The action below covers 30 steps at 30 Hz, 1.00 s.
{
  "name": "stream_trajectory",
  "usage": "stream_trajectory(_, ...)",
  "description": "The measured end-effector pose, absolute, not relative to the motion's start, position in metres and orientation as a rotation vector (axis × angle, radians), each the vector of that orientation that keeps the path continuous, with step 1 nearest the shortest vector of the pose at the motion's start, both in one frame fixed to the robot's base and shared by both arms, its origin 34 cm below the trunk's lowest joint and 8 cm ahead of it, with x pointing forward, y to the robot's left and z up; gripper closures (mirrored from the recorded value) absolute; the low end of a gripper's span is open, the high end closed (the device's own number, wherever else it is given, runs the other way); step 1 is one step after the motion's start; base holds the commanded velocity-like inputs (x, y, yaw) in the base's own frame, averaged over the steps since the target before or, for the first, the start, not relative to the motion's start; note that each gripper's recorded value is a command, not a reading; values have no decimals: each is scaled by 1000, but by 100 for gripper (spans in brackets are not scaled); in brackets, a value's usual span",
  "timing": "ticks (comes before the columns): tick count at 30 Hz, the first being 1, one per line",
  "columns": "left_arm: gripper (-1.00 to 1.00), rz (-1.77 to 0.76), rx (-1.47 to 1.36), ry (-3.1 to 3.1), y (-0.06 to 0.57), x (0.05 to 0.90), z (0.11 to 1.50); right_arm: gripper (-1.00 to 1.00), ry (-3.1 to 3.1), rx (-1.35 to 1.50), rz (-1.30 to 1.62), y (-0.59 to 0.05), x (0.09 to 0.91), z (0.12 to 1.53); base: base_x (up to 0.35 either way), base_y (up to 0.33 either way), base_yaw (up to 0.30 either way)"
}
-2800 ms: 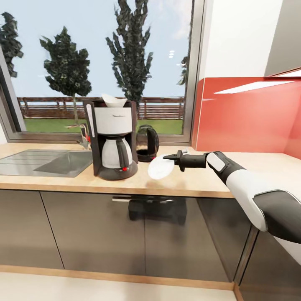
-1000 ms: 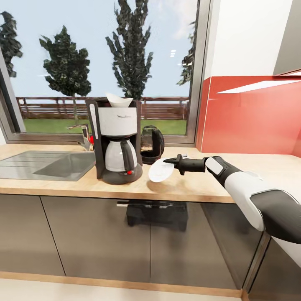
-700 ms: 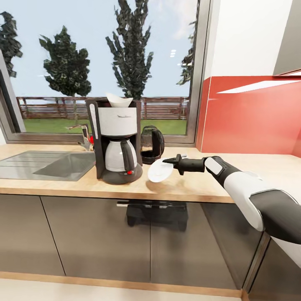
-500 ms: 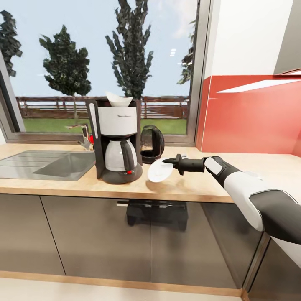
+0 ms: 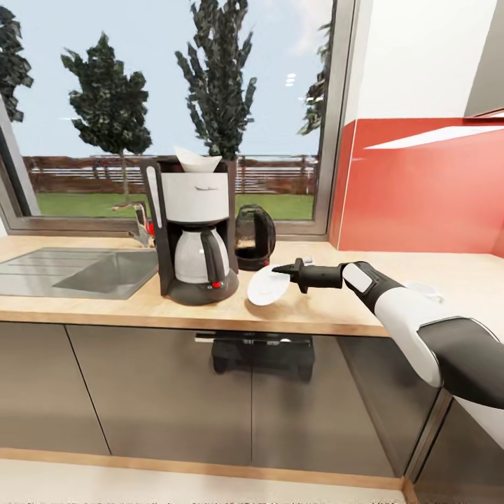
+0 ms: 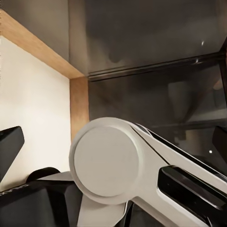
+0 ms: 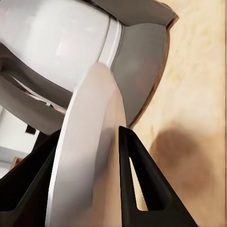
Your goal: Set up a coffee station on the kitchen countertop: keep the coffee maker on the countertop, move the bottle of coffee from the kitchen shelf to the counter next to the coffee maker, place a paper coffee filter on top of the coffee maker, put the saucer next to the coffee maker with the coffee cup on the saucer, and place the electric kettle next to the coffee maker.
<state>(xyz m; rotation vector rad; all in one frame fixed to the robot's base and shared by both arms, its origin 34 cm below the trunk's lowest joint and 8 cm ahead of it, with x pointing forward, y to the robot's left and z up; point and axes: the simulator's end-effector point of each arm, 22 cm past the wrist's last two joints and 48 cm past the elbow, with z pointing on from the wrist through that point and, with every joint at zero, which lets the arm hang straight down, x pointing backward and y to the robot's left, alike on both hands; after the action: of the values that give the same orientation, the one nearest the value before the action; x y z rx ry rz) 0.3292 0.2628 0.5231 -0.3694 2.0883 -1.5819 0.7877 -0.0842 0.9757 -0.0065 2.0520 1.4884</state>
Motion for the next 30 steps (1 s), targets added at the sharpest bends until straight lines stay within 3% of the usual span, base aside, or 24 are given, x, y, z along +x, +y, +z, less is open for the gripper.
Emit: stream_trajectory(30, -100, -1586, -396, 2111, 263, 324, 517, 100, 2076, 16, 1496, -84, 796, 956, 0, 0, 0)
